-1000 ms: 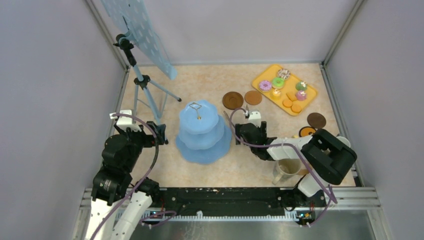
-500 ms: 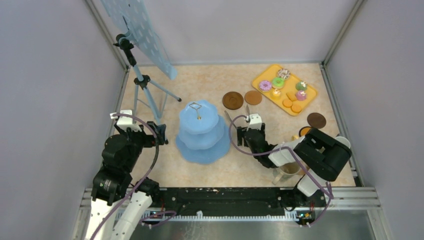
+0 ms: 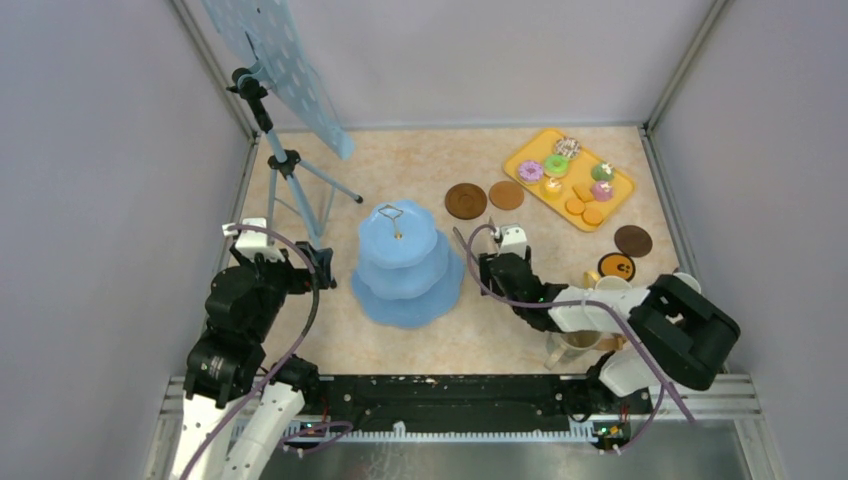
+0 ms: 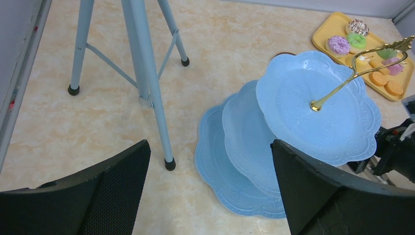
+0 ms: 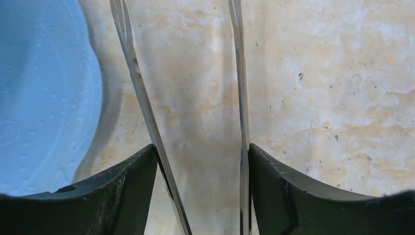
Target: Serve the afternoon tea
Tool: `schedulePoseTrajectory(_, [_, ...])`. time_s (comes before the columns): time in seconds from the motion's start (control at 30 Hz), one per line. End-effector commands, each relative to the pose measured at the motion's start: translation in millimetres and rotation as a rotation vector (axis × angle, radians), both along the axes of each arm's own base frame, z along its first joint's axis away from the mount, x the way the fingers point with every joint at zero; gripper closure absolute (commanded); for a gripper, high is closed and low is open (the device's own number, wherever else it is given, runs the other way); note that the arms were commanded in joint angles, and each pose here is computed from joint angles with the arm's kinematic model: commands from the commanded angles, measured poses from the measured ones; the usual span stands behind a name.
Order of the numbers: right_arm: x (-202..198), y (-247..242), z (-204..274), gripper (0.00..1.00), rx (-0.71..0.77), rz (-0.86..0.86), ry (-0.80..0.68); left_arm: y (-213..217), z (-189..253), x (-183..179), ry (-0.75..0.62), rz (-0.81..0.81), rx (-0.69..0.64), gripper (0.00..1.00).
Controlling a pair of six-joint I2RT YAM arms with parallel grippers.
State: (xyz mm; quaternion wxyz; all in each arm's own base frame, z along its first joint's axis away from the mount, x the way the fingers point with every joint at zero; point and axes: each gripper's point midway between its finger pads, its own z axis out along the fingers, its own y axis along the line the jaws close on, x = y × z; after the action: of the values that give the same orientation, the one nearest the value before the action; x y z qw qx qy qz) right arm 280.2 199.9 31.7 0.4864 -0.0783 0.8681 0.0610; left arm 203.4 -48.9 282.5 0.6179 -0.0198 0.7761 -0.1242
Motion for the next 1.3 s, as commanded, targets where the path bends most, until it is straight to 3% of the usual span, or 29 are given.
schedulePoseTrajectory(0.0, [-5,12,36,0.36,0.038,0.046,0.025,-2,6,4,-0.029,-0.009,0.0,0.01])
schedulePoseTrajectory(0.3, [-1,2,86,0.42,0.157,0.053,0.088,0,7,4,-0.033,-0.005,-0.001,0.01])
schedulePoseTrajectory(0.7, [11,-43,164,0.44,0.101,-0.016,0.16,2,6,5,-0.029,0.005,0.001,0.01])
schedulePoseTrajectory(1.13, [87,-134,182,0.46,0.145,-0.231,0.22,0,-3,12,0.017,0.004,0.01,0.01])
schedulePoseTrajectory(1.27, [104,-151,181,0.47,0.097,-0.273,0.244,2,-3,13,0.018,0.015,0.01,0.01])
